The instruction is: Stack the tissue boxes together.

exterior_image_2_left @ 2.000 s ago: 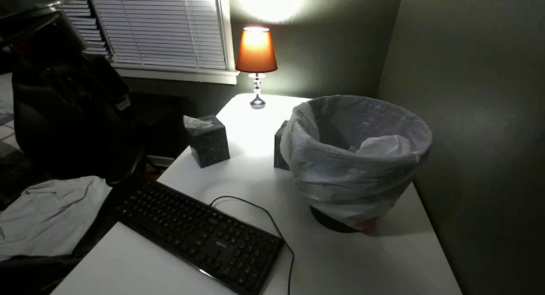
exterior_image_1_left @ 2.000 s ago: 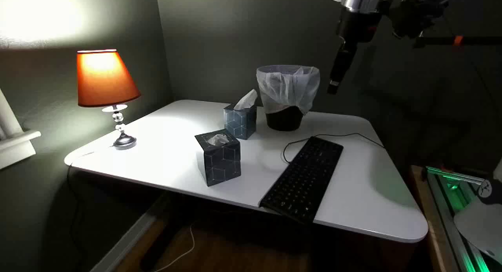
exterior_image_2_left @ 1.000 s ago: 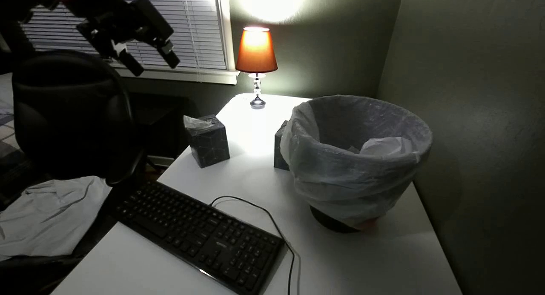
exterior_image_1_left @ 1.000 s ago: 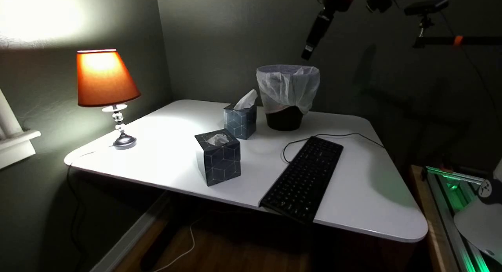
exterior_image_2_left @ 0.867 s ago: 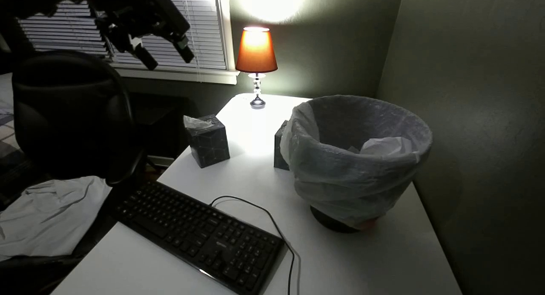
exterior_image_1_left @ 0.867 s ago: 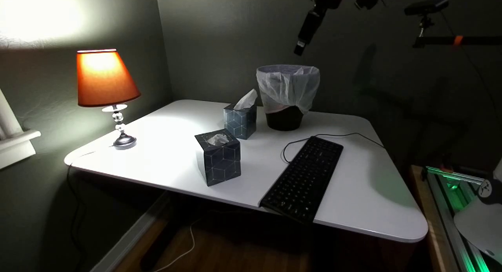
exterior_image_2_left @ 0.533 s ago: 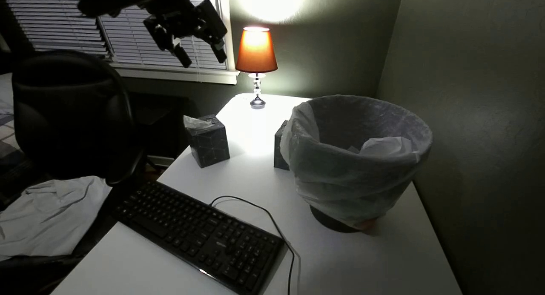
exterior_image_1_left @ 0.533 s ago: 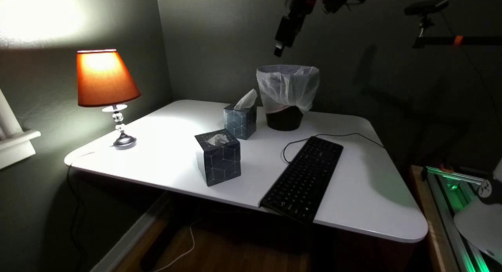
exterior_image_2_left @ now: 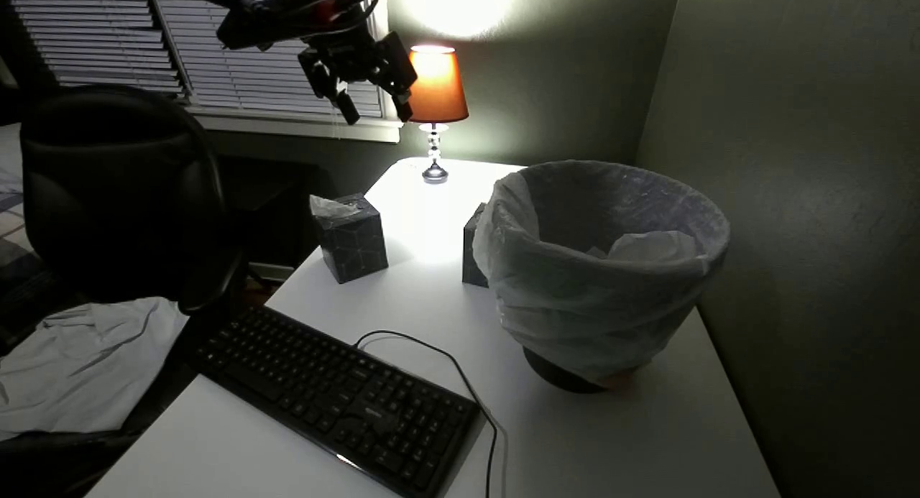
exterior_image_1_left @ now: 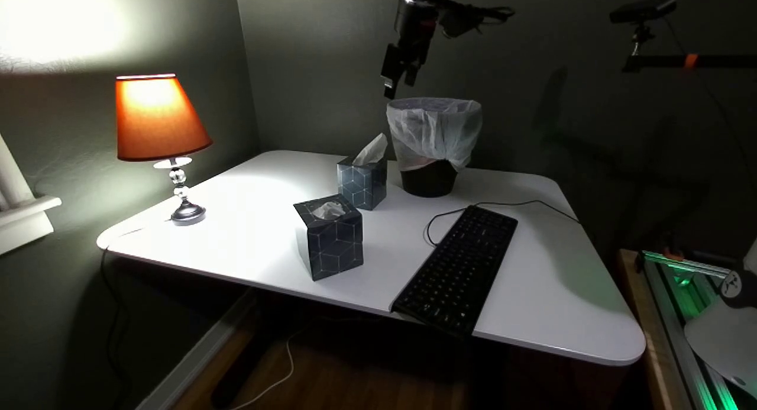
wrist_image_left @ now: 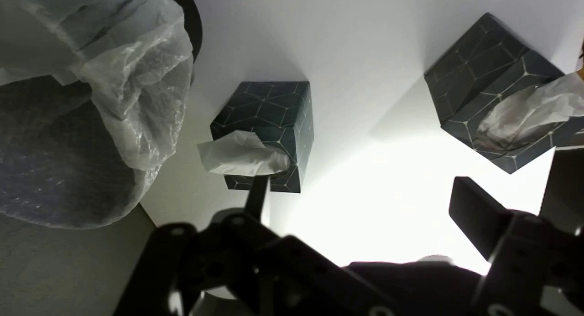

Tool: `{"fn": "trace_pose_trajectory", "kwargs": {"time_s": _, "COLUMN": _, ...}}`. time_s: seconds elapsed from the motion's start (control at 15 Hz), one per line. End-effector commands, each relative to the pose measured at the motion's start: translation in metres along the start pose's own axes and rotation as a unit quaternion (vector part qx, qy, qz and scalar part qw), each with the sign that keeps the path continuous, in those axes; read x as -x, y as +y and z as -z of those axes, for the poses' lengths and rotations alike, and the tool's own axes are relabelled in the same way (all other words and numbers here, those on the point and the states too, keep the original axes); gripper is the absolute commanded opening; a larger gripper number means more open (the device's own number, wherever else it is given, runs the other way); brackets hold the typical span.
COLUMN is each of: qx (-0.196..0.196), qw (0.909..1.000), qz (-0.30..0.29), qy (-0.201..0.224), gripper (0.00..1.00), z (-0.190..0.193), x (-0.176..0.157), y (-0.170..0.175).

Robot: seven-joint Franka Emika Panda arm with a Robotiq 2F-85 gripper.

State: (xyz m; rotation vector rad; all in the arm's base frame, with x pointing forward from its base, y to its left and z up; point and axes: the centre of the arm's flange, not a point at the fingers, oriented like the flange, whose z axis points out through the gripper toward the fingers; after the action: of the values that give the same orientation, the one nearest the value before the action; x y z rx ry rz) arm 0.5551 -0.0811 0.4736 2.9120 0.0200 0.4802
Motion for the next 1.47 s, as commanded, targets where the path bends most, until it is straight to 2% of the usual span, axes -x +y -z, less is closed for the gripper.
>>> {"fn": "trace_pose_trajectory", "kwargs": {"time_s": 0.0, "qx": 0.000, "qw": 1.0000, "qz": 0.000, "qy": 0.000, "gripper": 1.00, "z": 0.000, "x": 0.000, "y": 0.000}}
{"fn": "trace_pose_trajectory", "kwargs": {"time_s": 0.13, "qx": -0.003, "qw": 0.9992, "qz": -0.039, "qy": -0.002, "gripper": 1.00, "z": -0.010, "x": -0.015, "y": 0.012}}
{"fn": "trace_pose_trajectory", "kwargs": {"time_s": 0.4, "qx": -0.001, "qw": 0.9974, "qz": -0.071, "qy": -0.006, "gripper": 1.00, "z": -0.034, "x": -0.041, "y": 0.033}}
{"fn": "trace_pose_trajectory", "kwargs": {"time_s": 0.67, "qx": 0.004, "qw": 0.9964, "qz": -0.077, "qy": -0.036, "gripper": 1.00, "z": -0.074, "x": -0.068, "y": 0.045}}
{"fn": "trace_pose_trajectory", "kwargs": {"time_s": 1.0, "qx": 0.014, "qw": 0.9957, "qz": -0.065, "qy": -0.064, "gripper": 1.00, "z": -0.127, "x": -0.092, "y": 0.044}}
{"fn": "trace_pose_trajectory", "kwargs": {"time_s": 1.4, "qx": 0.015, "qw": 0.9964, "qz": -0.051, "qy": -0.067, "gripper": 1.00, "z": -0.175, "x": -0.115, "y": 0.034}}
